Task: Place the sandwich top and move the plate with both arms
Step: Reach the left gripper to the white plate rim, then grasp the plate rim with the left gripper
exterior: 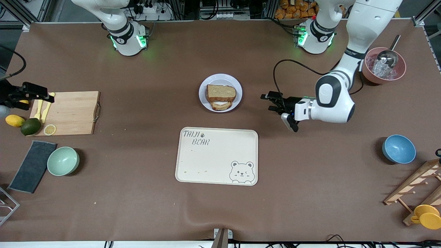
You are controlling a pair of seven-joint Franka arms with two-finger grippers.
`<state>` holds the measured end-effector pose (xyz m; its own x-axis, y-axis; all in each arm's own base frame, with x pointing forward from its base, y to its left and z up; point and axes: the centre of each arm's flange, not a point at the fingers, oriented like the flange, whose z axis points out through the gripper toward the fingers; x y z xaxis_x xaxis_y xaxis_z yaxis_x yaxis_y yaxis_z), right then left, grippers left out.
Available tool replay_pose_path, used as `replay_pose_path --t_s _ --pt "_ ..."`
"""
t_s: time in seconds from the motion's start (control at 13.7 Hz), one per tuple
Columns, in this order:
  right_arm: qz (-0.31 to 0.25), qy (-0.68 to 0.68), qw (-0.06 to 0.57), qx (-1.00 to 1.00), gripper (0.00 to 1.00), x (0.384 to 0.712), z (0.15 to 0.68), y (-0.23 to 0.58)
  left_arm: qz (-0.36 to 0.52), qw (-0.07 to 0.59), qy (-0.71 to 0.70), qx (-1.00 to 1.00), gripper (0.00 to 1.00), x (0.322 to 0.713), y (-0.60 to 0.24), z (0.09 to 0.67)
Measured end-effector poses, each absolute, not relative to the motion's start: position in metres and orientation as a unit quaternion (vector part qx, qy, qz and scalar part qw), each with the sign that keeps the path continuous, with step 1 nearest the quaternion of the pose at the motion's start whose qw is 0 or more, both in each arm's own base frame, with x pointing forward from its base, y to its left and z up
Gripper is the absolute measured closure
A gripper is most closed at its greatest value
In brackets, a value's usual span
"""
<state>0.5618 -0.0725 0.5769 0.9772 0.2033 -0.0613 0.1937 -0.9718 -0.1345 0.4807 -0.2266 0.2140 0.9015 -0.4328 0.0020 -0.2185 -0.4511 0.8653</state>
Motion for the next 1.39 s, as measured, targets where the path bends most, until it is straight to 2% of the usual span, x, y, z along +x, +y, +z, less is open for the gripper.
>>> replay_pose_path --t_s 0.15,0.29,0.73,1.1,1.39 --pt "0.02 -0.099 0.056 -0.993 0.0 0.535 0.573 -0.071 -0.092 0.509 -0.204 0.831 0.0 0.467 -0.238 0.194" --pt "0.011 -0.078 0.054 -0.995 0.0 0.523 0.575 -0.067 -0.082 0.497 -0.205 0.839 0.0 0.455 -0.261 0.176" --pt "-0.029 0.001 0.031 -0.999 0.0 0.534 0.619 -0.041 -0.086 0.485 -0.182 0.851 0.0 0.418 -0.314 0.144" --pt "-0.001 0.001 0.024 -1.0 0.0 0.555 0.622 -0.046 -0.046 0.52 -0.164 0.837 0.0 0.402 -0.303 0.114" --pt "0.003 0.001 0.022 -1.0 0.0 0.556 0.623 -0.046 -0.043 0.522 -0.157 0.837 0.0 0.401 -0.302 0.113"
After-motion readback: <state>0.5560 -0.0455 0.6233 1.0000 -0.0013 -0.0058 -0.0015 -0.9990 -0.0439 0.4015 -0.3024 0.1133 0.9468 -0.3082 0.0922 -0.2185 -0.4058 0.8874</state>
